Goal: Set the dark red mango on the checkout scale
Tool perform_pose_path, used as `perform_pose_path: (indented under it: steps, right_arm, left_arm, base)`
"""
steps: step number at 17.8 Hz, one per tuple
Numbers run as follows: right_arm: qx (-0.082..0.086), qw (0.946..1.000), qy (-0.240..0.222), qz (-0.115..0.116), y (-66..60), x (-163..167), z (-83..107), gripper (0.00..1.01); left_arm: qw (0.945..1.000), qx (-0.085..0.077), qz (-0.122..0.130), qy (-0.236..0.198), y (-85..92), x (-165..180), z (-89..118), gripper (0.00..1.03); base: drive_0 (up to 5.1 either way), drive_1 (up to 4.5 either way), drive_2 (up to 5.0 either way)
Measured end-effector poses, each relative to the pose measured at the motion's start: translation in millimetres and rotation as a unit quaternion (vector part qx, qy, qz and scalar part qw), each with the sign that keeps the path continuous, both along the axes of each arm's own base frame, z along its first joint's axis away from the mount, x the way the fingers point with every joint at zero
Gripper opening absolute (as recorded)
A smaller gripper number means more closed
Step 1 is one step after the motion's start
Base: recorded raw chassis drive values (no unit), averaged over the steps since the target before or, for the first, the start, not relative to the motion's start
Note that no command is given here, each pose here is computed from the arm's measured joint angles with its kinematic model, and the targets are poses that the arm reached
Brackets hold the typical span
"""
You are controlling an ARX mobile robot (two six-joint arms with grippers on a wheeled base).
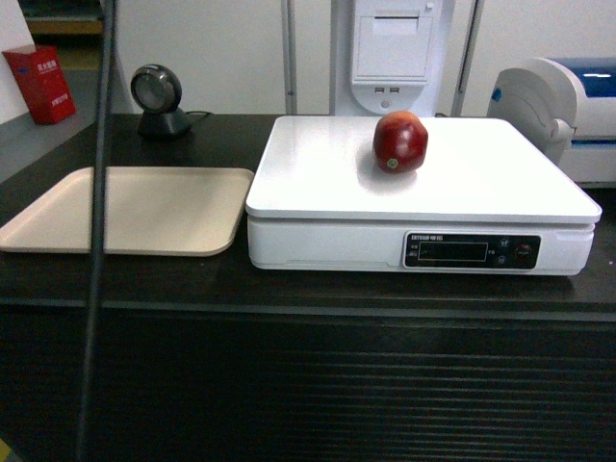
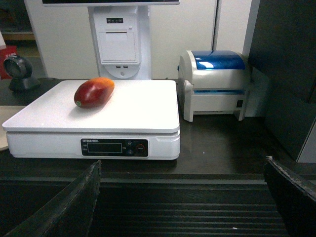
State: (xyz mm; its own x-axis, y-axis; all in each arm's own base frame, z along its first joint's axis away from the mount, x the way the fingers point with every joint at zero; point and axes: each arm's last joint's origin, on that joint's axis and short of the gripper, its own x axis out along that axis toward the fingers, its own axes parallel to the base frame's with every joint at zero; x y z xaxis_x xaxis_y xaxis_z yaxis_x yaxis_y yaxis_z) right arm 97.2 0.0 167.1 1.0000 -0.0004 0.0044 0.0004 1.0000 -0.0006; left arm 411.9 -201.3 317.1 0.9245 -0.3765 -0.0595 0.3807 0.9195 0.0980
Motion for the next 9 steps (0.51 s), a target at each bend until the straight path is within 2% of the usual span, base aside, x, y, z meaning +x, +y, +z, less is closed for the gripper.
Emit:
perform_pose_path:
  steps: [1,2,3,4,6,8,9]
  right_arm:
    - [0.000,1.0000,0.000,0.000,0.0,0.0,0.0,0.98]
    - [0.000,1.0000,0.000,0.000,0.0,0.0,0.0,0.98]
    - [0.000,1.0000,0.000,0.000,0.0,0.0,0.0,0.98]
    - [0.000,1.0000,0.000,0.000,0.0,0.0,0.0,0.98]
    - [0.000,1.0000,0.000,0.000,0.0,0.0,0.0,0.98]
    - [0.000,1.0000,0.000,0.000,0.0,0.0,0.0,0.98]
    - [0.000,1.0000,0.000,0.000,0.0,0.0,0.0,0.98]
  left_arm:
    - [0.9993,0.017,0.032,0.007,24.3,4.2,-11.4,0.98]
    - [0.9969,0.011,0.077,-0.006,40.6,5.3,-18.7,0.94]
    - [0.9909,-0.005,0.133,-0.016,58.7,0.7,-24.4,0.87]
    - [0.9853,-0.021,0.168,-0.020,79.4,-9.8,-31.4,0.80]
    - [0.9801,-0.045,0.190,-0.036,120.3,-42.1,-36.3,0.66]
    - [0.9765,-0.057,0.200,-0.059,156.6,-78.0,-34.6,0.51]
    - [0.9743,-0.063,0.208,-0.060,176.2,-123.6,-56.6,0.27]
  base:
    - [0.0,0.00,0.0]
    - [0.0,0.00,0.0]
    - [0.0,0.00,0.0]
    - [0.0,0.00,0.0]
    - [0.0,0.00,0.0]
    - [0.0,0.00,0.0]
    - [0.0,0.00,0.0]
